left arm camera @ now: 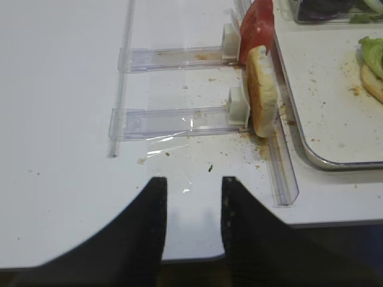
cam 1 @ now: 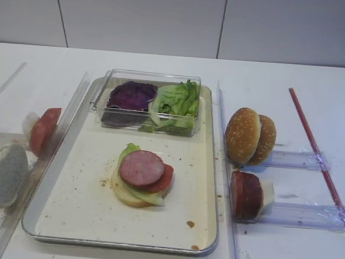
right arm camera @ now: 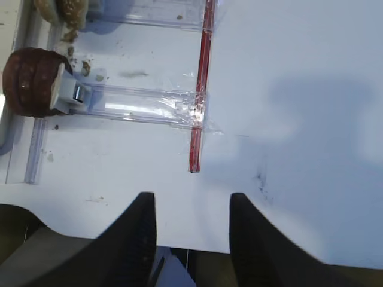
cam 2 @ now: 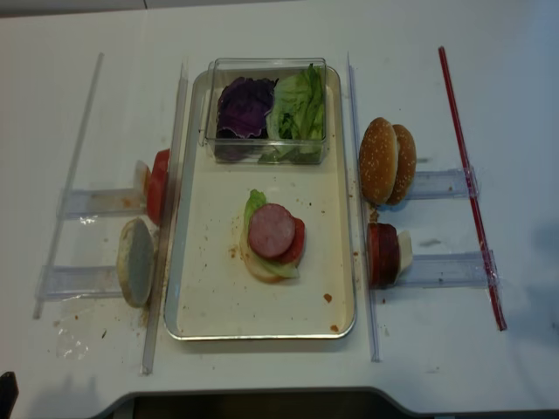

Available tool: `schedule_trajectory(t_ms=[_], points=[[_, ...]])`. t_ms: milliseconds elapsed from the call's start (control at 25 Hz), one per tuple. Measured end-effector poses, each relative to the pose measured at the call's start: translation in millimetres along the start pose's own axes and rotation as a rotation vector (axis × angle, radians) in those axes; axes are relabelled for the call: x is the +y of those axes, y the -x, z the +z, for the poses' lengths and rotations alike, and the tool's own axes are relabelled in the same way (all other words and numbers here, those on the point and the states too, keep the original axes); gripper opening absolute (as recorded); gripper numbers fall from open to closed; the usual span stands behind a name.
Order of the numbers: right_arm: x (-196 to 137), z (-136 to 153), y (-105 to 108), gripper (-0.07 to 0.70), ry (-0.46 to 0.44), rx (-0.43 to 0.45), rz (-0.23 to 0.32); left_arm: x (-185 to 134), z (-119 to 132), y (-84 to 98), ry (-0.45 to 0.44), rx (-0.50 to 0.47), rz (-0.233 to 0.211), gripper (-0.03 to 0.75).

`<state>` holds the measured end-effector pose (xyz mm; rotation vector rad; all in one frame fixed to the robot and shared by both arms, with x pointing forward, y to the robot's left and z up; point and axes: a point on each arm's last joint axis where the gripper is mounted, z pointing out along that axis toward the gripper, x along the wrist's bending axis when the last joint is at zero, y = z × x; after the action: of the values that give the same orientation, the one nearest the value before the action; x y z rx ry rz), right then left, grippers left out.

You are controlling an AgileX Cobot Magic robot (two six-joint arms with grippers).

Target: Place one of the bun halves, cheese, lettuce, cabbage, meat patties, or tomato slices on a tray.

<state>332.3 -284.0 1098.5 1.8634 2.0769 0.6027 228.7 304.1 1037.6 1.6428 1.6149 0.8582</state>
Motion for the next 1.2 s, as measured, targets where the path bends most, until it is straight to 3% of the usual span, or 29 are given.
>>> schedule_trajectory(t_ms=[320,640,880,1200], points=[[-47.6,-10.3,-1.2,0.295,0.126,-0.003,-0.042,0.0,0.0,0.0,0.000,0.000,0.000,0.218],[-92.0,8.0,-0.7,0.242,0.181,0.000,-0.055,0.0,0.0,0.0,0.000,0.000,0.000,0.216],[-100.3,10.8,-0.3,0.211,0.312,-0.008,-0.071,0.0,0.0,0.0,0.000,0.000,0.000,0.215],[-111.1,6.9,-0.8,0.162,0.416,-0.012,-0.085,0.0,0.0,-0.2,0.000,0.002,0.001,0.215]])
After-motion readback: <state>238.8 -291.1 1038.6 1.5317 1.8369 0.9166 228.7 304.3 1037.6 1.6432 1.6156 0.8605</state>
